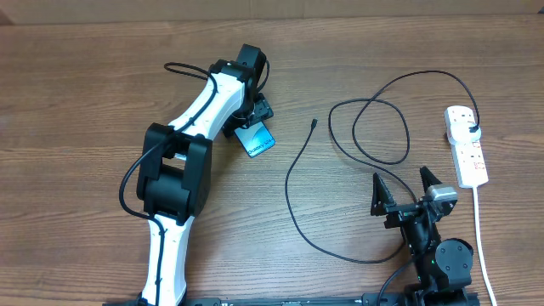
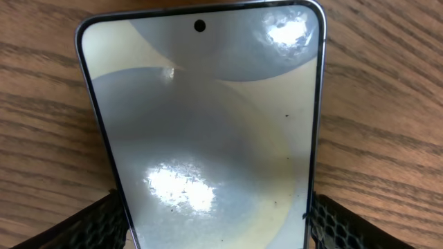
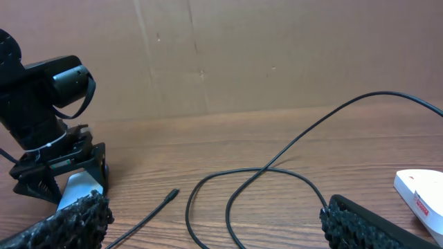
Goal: Plug charger to phone and switch on socket
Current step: 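Close the left gripper on the phone's long edges and tilt it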
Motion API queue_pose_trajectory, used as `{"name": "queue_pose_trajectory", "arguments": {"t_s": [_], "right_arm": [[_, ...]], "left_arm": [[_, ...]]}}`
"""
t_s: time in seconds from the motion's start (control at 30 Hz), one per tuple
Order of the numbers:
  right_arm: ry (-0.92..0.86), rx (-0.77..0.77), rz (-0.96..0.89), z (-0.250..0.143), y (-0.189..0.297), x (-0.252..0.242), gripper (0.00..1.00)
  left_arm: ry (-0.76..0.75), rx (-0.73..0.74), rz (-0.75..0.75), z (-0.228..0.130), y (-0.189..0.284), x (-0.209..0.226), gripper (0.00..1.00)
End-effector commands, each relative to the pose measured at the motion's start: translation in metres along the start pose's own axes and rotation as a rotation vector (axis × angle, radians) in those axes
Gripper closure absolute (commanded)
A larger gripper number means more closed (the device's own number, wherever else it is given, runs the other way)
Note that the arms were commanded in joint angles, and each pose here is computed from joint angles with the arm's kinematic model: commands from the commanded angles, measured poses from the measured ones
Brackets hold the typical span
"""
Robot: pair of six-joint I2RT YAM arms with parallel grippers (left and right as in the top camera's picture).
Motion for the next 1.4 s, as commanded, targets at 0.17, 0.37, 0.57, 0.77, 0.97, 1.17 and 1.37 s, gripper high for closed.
{"name": "queue_pose_trajectory", "arguments": {"t_s": [0.17,0.37,0.57,0.77,0.97,1.17,1.37], "right_arm": [[-0.003,-0.009,-0.007,-0.001,0.0,-0.002,0.0],[-0.003,-0.009,-0.007,-0.001,0.0,-0.002,0.0],[-0.003,-0.009,-0.007,-0.001,0.0,-0.002,0.0],[-0.003,-0.009,-0.007,-0.001,0.0,-0.002,0.0],[-0.003,-0.009,-0.007,-0.001,0.0,-0.002,0.0],[-0.003,-0.009,-0.007,-0.001,0.0,-0.002,0.0],[-0.003,-0.009,-0.007,-0.001,0.0,-0.002,0.0]], "left_arm": [[0.001,0.063,0.007,-0.017,-0.017,-0.003,0.24],[0.001,0.058,0.008,-0.016,-0.017,-0.003,0.36],[0.001,0.058,0.007,-0.016,-0.017,-0.003,0.41],[0.001,0.064,-0.003,-0.017,-0.017,-0.004,0.47],[0.006,0.079,-0.043,-0.016,-0.014,-0.009,0.62],[0.006,0.066,-0.072,-0.006,0.005,-0.016,0.66],[-0.014,0.05,-0.08,0.01,0.046,-0.017,0.68]]}}
Point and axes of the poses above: each gripper's point midway between its finger pads, its own y axis back along the fingers, its own x axis along the line the jaws close on, z = x × y, the point moved 4 cm from there along y, back along the fingers, and after that the axes turned 14 degrees about -y, right-handed, at the moved point
